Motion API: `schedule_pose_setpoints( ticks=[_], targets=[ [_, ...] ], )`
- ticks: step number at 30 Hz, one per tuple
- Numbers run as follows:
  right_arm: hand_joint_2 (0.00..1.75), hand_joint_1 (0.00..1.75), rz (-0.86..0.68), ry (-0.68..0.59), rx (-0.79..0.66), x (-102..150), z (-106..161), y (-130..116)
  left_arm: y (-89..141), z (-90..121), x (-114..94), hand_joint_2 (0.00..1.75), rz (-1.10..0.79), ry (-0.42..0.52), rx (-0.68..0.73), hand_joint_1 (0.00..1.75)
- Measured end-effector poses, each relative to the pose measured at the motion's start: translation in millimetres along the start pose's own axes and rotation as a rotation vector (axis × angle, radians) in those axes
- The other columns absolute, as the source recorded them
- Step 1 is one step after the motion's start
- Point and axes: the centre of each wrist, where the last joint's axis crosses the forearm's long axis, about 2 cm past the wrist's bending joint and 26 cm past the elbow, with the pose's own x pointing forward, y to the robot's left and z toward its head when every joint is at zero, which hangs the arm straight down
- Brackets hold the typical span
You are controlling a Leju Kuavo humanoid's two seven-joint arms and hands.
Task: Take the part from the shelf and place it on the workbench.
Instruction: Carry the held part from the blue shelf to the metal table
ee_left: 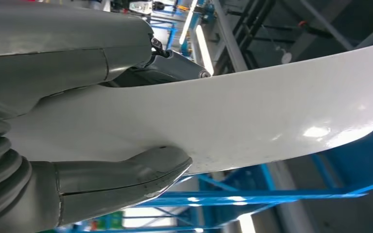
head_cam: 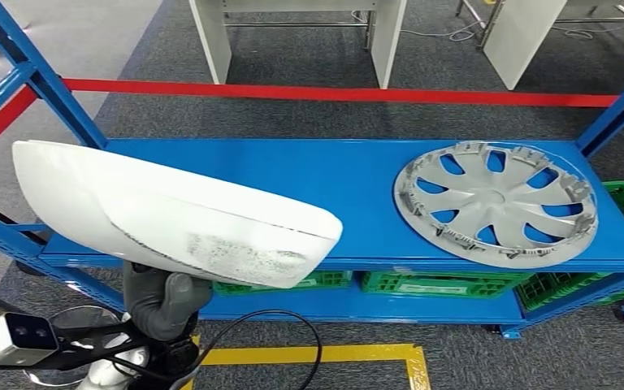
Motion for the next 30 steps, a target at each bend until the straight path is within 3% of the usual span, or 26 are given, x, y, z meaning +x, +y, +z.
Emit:
schedule_pose_setpoints(
  ticks=[9,30],
  targets=[
    [1.75,0.00,-0.116,-0.077,0.131,-1,2,9,4,7,8,1.75,-0.001,-0.003,0.006,1.75],
    [1.75,0.00,-0.100,-0.139,0.061,-2,3,9,3,7,8,1.75,-0.021,-0.012,0.060,1.75]
  ],
)
